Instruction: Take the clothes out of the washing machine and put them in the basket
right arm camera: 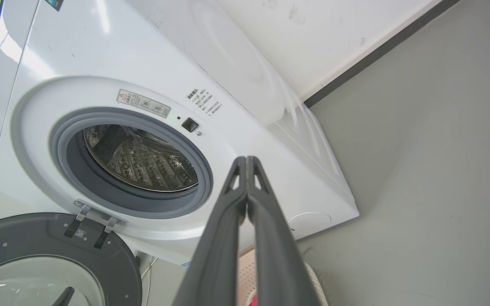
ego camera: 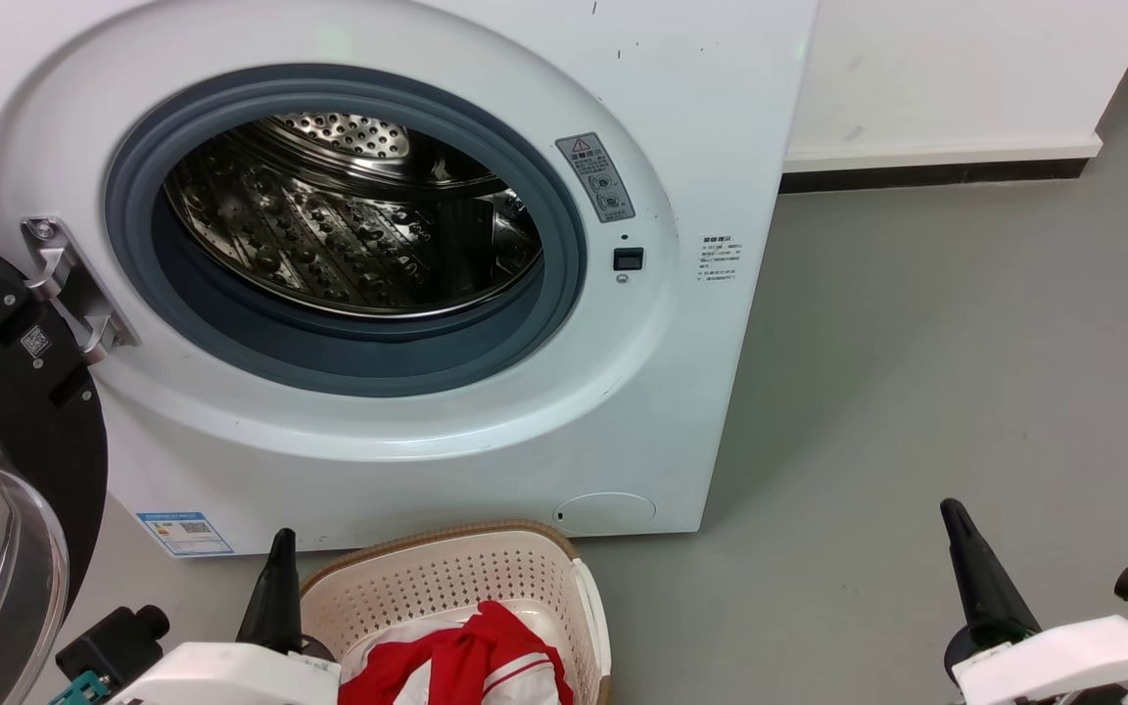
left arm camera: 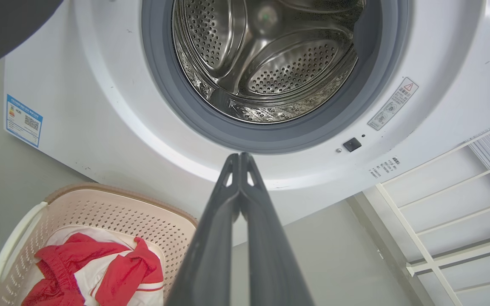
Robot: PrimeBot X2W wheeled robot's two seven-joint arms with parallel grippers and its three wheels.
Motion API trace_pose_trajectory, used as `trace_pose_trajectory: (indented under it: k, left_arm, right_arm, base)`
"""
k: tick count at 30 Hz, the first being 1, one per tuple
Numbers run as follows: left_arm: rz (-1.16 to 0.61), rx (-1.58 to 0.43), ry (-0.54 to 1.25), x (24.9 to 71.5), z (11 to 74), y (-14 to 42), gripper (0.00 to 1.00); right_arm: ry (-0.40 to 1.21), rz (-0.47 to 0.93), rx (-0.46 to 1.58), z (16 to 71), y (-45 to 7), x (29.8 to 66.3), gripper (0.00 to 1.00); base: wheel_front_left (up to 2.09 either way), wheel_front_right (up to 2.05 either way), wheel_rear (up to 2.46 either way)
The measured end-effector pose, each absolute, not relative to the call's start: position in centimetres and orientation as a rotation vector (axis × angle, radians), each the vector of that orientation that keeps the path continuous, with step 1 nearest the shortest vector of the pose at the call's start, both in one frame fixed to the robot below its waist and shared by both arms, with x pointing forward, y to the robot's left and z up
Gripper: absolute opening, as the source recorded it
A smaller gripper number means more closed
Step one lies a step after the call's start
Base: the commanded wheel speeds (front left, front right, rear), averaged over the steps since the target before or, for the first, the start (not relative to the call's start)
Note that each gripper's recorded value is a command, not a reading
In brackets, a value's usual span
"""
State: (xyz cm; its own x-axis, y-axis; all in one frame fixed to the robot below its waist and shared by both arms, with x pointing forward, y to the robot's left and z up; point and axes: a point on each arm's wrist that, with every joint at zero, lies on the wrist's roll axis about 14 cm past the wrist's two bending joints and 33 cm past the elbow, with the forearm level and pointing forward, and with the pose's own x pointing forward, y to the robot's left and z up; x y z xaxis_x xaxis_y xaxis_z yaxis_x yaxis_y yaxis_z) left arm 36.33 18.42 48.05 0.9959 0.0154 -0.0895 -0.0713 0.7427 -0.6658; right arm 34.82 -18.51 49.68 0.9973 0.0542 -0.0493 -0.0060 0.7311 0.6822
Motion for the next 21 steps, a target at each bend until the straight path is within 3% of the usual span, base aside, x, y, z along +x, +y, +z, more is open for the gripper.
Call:
trace_pose_trajectory:
  k: [21]
  left_arm:
    - [0.055,-1.022,0.079,37.3,48.4,18.9,0.00]
  right_arm:
    - [0.055,0.011,1.030,49.7,-19.1,36.1,0.00]
  base:
    - [0.00,0.00,0.00]
